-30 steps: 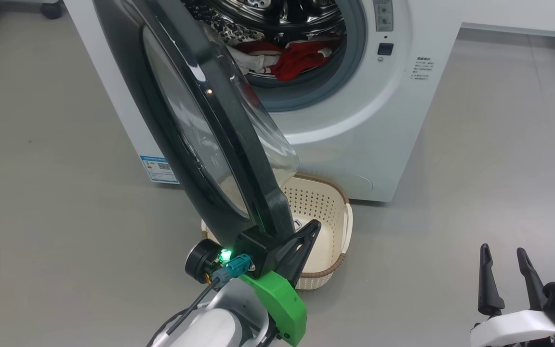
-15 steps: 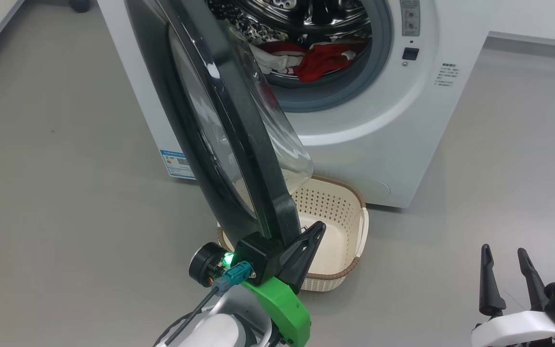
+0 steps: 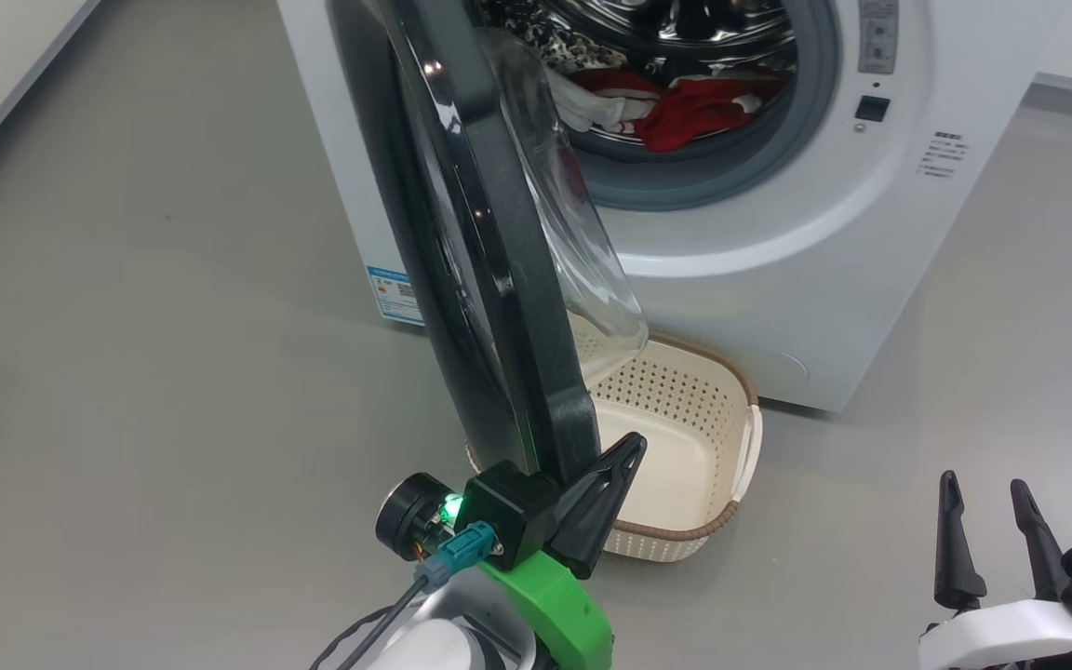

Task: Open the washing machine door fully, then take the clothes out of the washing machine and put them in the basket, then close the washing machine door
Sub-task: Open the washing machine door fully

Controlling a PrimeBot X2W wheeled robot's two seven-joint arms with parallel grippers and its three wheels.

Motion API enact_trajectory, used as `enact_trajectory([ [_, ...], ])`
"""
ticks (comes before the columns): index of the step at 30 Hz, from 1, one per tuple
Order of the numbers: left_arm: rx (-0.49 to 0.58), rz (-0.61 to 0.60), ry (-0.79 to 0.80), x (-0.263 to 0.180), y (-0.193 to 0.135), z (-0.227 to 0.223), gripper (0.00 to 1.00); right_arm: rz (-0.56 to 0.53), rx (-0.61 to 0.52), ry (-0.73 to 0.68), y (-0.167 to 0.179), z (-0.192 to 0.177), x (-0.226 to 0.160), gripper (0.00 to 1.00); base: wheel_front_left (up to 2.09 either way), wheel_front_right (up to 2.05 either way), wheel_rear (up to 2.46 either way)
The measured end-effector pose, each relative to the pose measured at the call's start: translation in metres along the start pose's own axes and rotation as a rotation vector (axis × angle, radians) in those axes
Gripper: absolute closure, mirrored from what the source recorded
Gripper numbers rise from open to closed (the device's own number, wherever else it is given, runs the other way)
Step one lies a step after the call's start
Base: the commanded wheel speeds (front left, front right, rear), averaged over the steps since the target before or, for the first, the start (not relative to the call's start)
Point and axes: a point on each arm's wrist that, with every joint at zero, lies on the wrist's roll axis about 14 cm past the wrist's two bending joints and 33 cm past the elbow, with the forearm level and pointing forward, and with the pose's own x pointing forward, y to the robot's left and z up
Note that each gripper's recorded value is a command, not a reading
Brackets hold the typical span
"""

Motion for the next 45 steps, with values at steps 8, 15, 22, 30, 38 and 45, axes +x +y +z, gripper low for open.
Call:
enact_trajectory([
  [8, 0.002, 0.054, -0.025, -0.01, 0.012, 0.006, 1.0, 0.051, -0.009, 0.012, 0.016, -0.004, 0.009, 0.0, 0.0, 0.0, 0.0],
  [15, 0.0, 0.108, -0.041, -0.021, 0.024, 0.009, 1.0, 0.081, -0.015, 0.015, 0.026, -0.004, 0.016, 0.0, 0.0, 0.0, 0.0],
  [22, 0.031, 0.164, -0.07, -0.034, 0.036, 0.016, 1.0, 0.126, -0.022, 0.022, 0.041, -0.006, 0.024, 0.0, 0.0, 0.0, 0.0],
  [30, 0.042, 0.278, -0.116, -0.057, 0.063, 0.025, 1.0, 0.25, -0.038, 0.054, 0.077, -0.017, 0.027, 0.0, 0.0, 0.0, 0.0],
  [38, 0.051, 0.448, -0.145, -0.085, 0.11, 0.029, 1.0, 0.297, -0.041, 0.062, 0.092, -0.021, 0.034, 0.0, 0.0, 0.0, 0.0],
  [45, 0.058, 0.616, -0.16, -0.117, 0.153, 0.03, 1.0, 0.303, -0.042, 0.068, 0.094, -0.023, 0.036, 0.0, 0.0, 0.0, 0.0],
])
